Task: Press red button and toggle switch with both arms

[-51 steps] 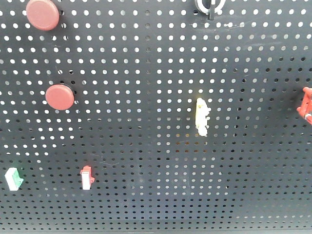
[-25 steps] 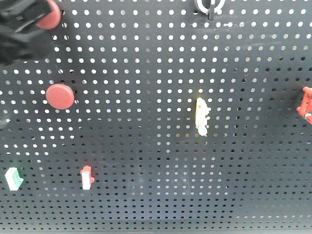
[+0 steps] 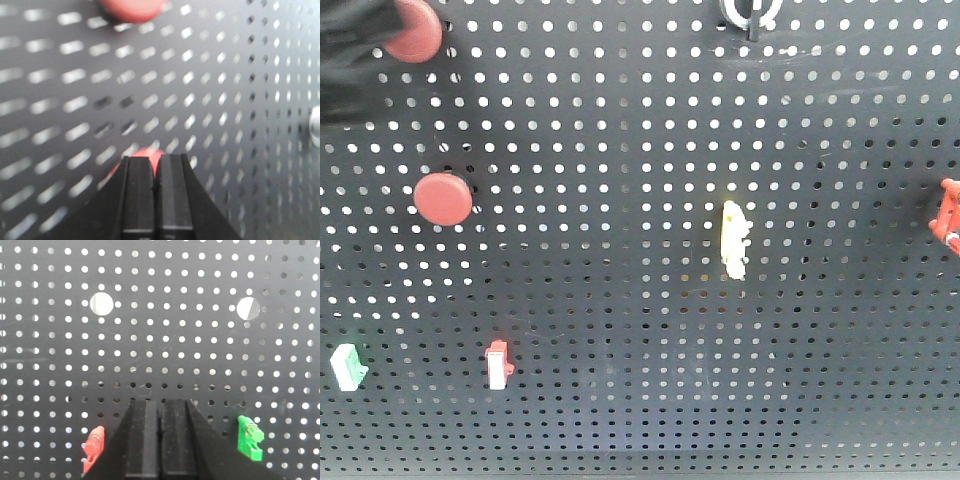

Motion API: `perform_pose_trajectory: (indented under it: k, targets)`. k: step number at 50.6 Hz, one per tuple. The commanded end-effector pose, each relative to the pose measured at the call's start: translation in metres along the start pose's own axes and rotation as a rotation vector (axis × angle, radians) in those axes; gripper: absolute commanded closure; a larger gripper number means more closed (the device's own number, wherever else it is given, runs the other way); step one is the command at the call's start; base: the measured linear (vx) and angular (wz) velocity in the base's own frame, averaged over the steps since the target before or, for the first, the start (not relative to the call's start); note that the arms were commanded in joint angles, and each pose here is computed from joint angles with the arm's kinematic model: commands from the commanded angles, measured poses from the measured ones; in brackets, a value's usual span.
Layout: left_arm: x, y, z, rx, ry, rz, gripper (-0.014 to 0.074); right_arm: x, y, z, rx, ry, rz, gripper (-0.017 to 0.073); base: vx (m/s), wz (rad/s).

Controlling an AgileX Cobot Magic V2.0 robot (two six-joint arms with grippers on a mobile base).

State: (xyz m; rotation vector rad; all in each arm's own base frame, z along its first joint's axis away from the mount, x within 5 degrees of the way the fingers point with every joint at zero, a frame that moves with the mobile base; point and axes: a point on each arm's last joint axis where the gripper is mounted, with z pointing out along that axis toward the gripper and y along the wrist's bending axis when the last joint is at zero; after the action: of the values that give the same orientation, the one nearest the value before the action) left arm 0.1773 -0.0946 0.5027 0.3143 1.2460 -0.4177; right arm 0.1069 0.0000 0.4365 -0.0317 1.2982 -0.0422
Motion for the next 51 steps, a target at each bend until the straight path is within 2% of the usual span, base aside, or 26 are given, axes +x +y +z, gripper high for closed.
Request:
perform_pose_trajectory:
  k: [1,15,21,30,37,51]
  targets:
    - [-0.031,0.0,-0.024,0.0,-0.11,-0.015,0.0592,-0.016,-0.001,0.001,0.004,-0.104,-0.008,0.0563,0.0,0.0]
    - [-0.043,0.0,-0.046,0.0,-0.11,-0.014,0.0592,-0.028,0.0,0.005,-0.008,-0.256,-0.006,0.0563,0.0,0.0]
    - [-0.042,0.0,-0.046,0.0,-0.1,-0.014,0.0592,-0.025,0.009,0.014,-0.075,-0.262,-0.02,0.0563,0.0,0.0]
    - [-0.041,0.0,-0.044,0.0,-0.098,-0.014,0.0592,-0.031,0.043,0.034,-0.296,-0.265,-0.033,0.0563,0.0,0.0]
    - [-0.041,0.0,-0.044,0.0,-0.098,-0.014,0.0592,-0.047,0.074,0.055,-0.438,-0.29,-0.014,0.0563,0.0,0.0]
    - [-0.041,0.0,-0.044,0.0,-0.097,-0.014,0.0592,-0.064,0.13,0.093,-0.592,-0.293,0.047,0.0563,0.0,0.0]
